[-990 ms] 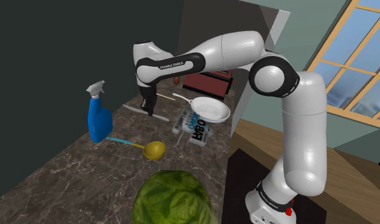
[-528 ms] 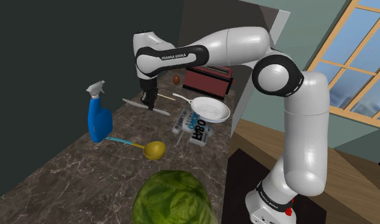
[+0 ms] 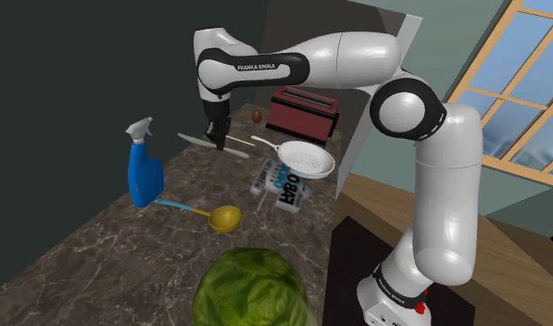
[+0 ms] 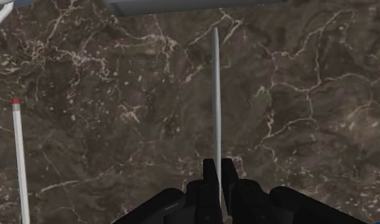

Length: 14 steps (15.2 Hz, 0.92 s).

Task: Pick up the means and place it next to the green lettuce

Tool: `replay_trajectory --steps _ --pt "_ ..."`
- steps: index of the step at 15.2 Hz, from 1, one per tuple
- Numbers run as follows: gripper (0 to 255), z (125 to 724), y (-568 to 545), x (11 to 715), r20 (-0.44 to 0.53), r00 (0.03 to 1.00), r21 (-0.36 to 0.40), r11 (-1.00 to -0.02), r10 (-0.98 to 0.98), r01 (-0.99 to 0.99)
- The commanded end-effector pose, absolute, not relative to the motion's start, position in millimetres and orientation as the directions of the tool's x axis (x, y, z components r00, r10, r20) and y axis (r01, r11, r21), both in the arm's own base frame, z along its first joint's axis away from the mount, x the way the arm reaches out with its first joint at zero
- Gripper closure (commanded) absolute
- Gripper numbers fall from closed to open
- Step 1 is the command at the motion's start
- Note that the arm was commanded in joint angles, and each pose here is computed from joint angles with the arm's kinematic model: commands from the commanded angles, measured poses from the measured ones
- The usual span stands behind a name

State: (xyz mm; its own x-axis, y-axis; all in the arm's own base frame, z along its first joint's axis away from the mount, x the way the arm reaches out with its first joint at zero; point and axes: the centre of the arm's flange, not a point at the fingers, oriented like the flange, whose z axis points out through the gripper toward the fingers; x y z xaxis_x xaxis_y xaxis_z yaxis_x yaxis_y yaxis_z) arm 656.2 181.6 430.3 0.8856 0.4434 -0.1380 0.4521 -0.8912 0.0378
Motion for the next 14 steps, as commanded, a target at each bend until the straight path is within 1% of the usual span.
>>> replay_trajectory --steps 1,14 --pt "255 441.0 181.5 656.1 -0.139 0.886 0.038 -0.891 0.443 0.452" --pt "255 509.7 181.5 656.1 -0.139 0.886 0.038 -0.891 0.443 0.452"
